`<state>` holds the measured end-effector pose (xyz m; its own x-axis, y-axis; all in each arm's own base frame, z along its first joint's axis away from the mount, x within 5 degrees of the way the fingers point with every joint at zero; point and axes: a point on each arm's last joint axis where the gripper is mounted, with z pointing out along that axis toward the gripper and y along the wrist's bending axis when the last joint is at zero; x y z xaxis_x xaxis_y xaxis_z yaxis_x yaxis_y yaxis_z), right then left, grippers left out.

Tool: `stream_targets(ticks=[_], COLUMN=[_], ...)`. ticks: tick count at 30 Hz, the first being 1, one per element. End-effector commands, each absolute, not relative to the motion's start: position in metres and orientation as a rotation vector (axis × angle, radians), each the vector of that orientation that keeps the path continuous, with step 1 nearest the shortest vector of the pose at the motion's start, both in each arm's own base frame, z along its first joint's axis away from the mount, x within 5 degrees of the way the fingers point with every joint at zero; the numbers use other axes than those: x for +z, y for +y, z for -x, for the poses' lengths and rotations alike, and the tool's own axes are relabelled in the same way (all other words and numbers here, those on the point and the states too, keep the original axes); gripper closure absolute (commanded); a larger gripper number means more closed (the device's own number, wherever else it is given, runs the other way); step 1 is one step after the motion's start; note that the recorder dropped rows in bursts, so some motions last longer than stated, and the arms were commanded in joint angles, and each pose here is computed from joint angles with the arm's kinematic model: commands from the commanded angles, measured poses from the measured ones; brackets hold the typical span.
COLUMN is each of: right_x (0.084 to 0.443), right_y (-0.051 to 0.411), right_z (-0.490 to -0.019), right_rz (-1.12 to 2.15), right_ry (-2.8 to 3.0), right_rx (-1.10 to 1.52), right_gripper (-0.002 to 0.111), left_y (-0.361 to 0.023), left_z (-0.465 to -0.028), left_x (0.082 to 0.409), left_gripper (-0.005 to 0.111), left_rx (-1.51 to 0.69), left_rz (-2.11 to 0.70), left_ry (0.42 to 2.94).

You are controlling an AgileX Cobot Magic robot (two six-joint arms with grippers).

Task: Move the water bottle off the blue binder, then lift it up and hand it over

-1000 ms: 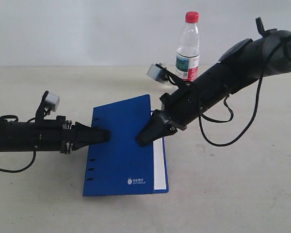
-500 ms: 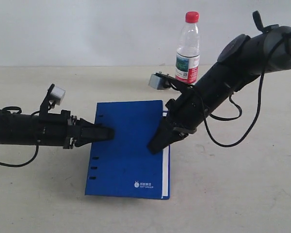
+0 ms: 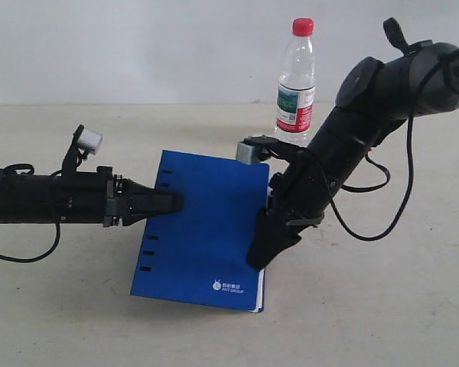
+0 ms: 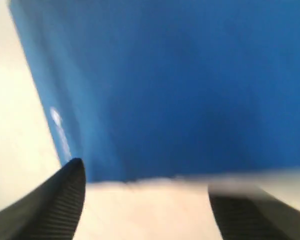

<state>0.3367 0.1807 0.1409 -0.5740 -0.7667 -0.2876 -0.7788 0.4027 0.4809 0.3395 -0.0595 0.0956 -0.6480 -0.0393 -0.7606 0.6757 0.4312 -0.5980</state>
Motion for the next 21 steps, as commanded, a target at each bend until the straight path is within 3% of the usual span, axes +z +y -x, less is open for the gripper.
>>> stream_targets(ticks=[1,5,10,12,13,15,19,21], right_x=[0.147,0.150,0.150,0.151,0.151,0.151,0.151,0.151], right_y=[0.167,0.167,0.172,0.175,0.175,0.174,0.172,0.172], right_z=[-0.337,-0.338,-0.350,-0.354,-0.354,-0.354,-0.354,-0.355], right_rz=[1.483,1.447,1.244,1.143,1.138,1.149,1.178,1.171], right_ry=[2.689,2.693,2.660,2.657,2.656,2.655,2.654,2.647], right_rx=[0.673,0.658,0.635,0.646,0.648,0.638,0.608,0.600], right_gripper=[0.045,0.045,0.046,0.060,0.081,0.108,0.108,0.108], left_y=[-0.033,-0.010,-0.007,-0.010,-0.010,-0.009,-0.007,-0.007], left_z=[-0.344,-0.345,-0.337,-0.330,-0.330,-0.333,-0.335,-0.332], left_x=[0.102,0.102,0.098,0.095,0.094,0.096,0.111,0.140], left_gripper=[0.102,0.102,0.102,0.102,0.102,0.102,0.102,0.102], left_rx=[-1.169,-1.129,-1.140,-1.162,-1.154,-1.134,-1.100,-1.049], left_rz=[-0.513,-0.444,-0.563,-0.624,-0.583,-0.443,-0.453,-0.500], left_ry=[1.922,1.925,1.957,1.979,1.970,1.948,1.913,1.855])
